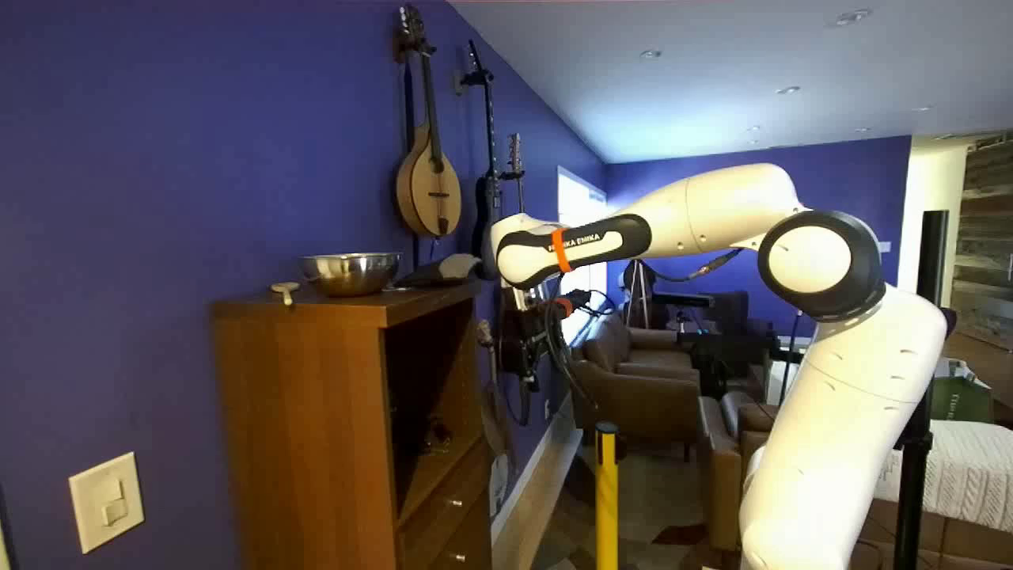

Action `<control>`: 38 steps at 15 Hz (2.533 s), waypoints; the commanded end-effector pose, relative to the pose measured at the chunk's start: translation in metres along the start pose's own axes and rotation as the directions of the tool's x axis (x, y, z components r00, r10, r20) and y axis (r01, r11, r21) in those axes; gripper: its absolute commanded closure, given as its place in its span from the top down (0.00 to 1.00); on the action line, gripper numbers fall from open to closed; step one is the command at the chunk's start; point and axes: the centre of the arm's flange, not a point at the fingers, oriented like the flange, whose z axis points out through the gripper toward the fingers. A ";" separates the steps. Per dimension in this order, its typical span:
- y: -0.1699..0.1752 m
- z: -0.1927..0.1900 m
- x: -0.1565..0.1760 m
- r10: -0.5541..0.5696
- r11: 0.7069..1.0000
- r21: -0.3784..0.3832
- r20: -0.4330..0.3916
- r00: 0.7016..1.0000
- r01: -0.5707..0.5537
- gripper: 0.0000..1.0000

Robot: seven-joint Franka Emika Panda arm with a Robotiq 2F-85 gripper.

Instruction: Open the top drawer

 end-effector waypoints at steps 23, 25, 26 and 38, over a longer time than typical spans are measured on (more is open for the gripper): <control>-0.052 0.175 0.031 0.070 0.987 0.137 0.091 0.993 -0.082 1.00; -0.050 0.181 0.030 0.064 0.987 0.139 0.101 0.993 -0.078 1.00; -0.050 0.181 0.030 0.063 0.987 0.140 0.100 0.993 -0.077 1.00; -0.146 0.224 0.068 -0.137 0.926 0.306 -0.277 0.951 0.223 1.00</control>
